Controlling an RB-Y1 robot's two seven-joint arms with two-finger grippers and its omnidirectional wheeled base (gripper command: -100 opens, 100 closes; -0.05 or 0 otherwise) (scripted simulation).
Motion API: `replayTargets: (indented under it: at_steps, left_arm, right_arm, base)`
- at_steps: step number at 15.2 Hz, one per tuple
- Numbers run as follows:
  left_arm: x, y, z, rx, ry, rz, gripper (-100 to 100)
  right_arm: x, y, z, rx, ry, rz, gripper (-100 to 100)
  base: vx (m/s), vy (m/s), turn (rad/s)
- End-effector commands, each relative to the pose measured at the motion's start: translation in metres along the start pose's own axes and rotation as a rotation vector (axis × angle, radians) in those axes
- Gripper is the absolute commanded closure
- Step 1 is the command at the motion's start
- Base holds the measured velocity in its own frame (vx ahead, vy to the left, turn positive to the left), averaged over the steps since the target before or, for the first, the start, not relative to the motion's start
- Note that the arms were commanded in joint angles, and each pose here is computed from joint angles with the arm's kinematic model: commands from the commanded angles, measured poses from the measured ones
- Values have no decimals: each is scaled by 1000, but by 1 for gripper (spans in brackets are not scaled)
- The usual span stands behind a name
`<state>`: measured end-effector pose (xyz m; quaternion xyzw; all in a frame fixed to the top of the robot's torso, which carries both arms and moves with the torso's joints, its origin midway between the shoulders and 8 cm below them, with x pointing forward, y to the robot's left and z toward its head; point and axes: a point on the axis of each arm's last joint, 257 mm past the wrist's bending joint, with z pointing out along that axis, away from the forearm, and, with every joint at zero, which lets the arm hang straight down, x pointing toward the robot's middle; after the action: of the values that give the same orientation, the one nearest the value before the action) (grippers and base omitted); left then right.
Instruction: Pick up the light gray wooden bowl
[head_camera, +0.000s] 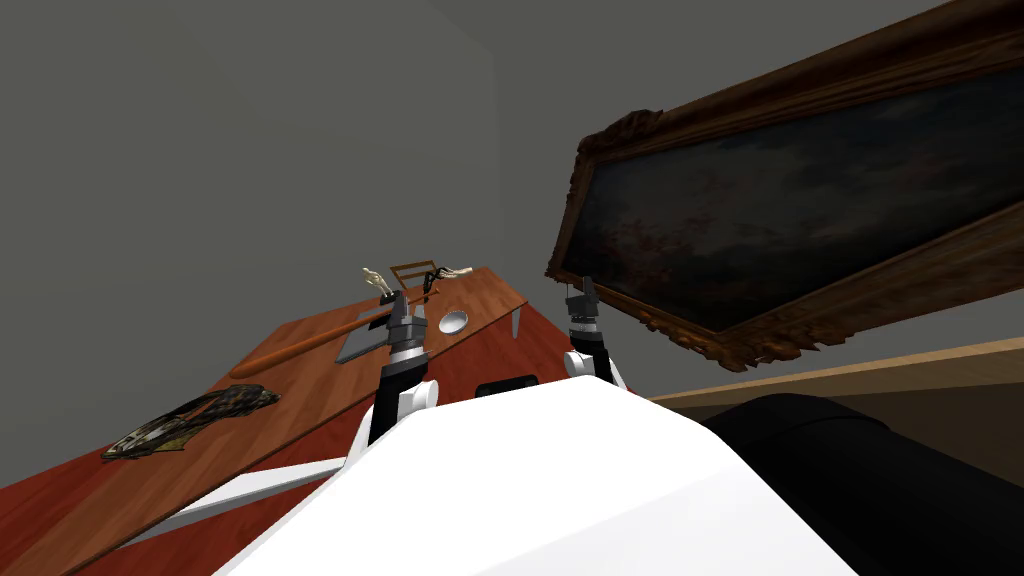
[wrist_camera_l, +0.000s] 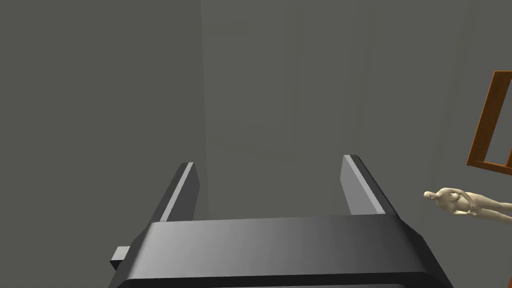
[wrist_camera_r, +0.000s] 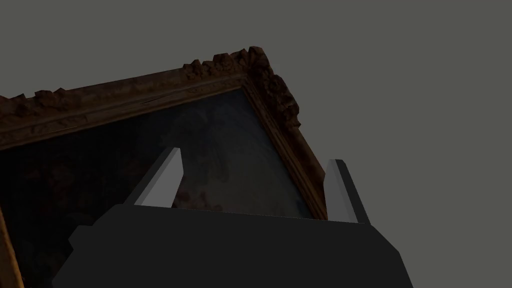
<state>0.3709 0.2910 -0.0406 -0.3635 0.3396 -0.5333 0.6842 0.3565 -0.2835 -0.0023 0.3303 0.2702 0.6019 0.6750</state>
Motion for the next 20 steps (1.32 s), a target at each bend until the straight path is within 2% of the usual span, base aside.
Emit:
replayTargets:
  at_steps: [1, 3, 5, 6, 9, 14, 20]
  left_arm:
    - [2, 4, 0, -13, 31, 19, -100]
    - [3, 9, 0, -27, 53, 33, -100]
    - [5, 22, 0, -68, 93, 62, -100]
    - [5, 22, 0, -68, 93, 62, -100]
    - [3, 48, 0, -150, 141, 104, -100]
    - [-2, 74, -3, -240, 163, 133, -100]
    - [-13, 114, -10, -380, 182, 175, -100]
  right_arm:
    - [0, 0, 0, 0, 0, 0, 0]
    - [0, 0, 0, 0, 0, 0, 0]
    - [0, 0, 0, 0, 0, 0, 0]
    - [0, 0, 0, 0, 0, 0, 0]
    - [0, 0, 0, 0, 0, 0, 0]
    - [0, 0, 0, 0, 0, 0, 0]
    - [0, 0, 0, 0, 0, 0, 0]
  base:
    - [2, 0, -11]
    - [8, 0, -21]
    - [11, 1, -26]
    - [14, 1, -23]
    - [21, 0, -43]
    - [23, 2, -39]
    - [26, 1, -45]
